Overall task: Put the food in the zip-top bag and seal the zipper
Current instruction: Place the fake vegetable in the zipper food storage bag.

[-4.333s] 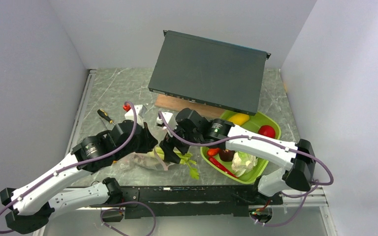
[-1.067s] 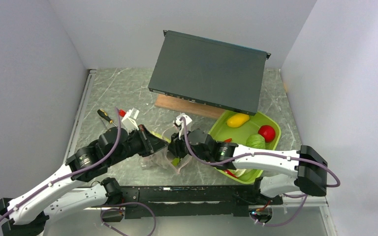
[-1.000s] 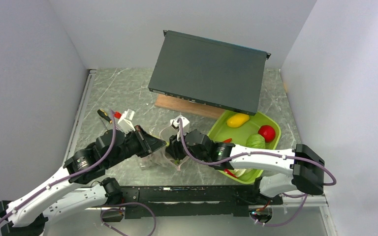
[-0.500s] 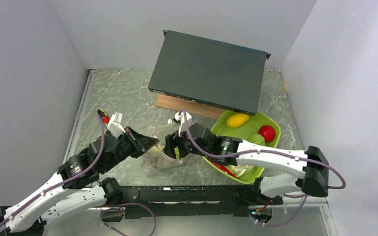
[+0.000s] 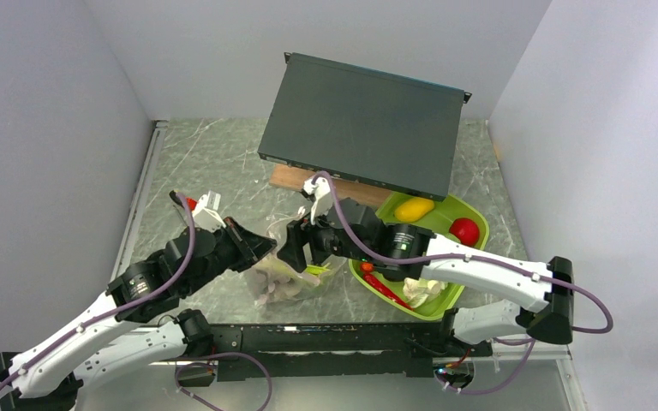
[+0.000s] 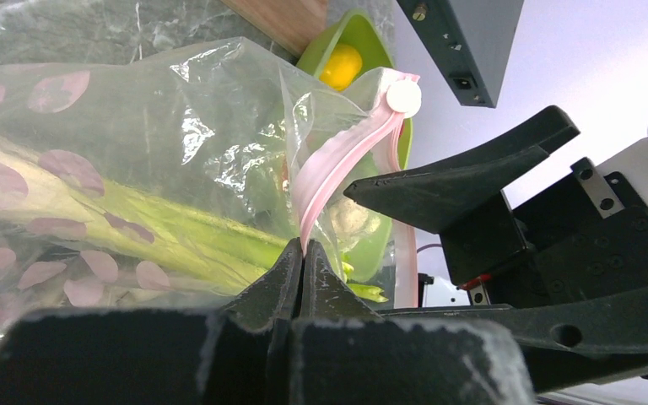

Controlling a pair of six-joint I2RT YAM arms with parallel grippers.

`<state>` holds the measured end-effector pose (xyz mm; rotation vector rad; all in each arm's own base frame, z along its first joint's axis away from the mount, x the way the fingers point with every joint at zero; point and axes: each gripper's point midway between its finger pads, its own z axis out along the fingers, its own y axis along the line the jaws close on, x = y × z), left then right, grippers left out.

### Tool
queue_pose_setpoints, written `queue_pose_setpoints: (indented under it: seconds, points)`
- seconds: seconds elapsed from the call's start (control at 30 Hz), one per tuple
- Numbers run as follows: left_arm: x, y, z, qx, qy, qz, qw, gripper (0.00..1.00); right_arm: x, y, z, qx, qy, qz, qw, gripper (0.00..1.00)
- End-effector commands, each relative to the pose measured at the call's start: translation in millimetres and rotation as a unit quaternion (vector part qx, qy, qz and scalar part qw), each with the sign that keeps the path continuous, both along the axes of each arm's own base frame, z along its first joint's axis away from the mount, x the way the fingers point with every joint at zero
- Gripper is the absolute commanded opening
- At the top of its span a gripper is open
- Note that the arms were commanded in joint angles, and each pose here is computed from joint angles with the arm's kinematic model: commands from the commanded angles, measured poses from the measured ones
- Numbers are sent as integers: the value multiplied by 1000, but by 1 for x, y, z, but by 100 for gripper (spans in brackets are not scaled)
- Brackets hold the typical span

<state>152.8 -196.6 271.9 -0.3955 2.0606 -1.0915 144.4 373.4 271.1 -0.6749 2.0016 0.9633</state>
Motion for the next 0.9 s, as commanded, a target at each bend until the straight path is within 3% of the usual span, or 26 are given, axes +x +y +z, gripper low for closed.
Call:
queue_pose_setpoints:
  seconds: [0.0, 0.23, 0.5, 0.67, 0.87]
  points:
    - [3, -2, 23, 13, -29, -14, 999, 0, 11, 19, 18, 11, -18, -4, 1000, 71]
    - [6, 9, 29, 95, -45, -19, 994, 0, 26, 5, 58, 15, -79, -30, 996, 70]
    - [11, 21, 25, 153, -48, -12, 987, 0, 46, -56, 77, -28, -135, -120, 983, 73]
    - [11, 27, 20, 158, -48, 0, 986, 0, 58, -118, 63, -65, -140, -217, 964, 78]
    - [13, 30, 20, 165, -49, 7, 985, 0, 60, -188, 14, -99, -69, -337, 934, 86]
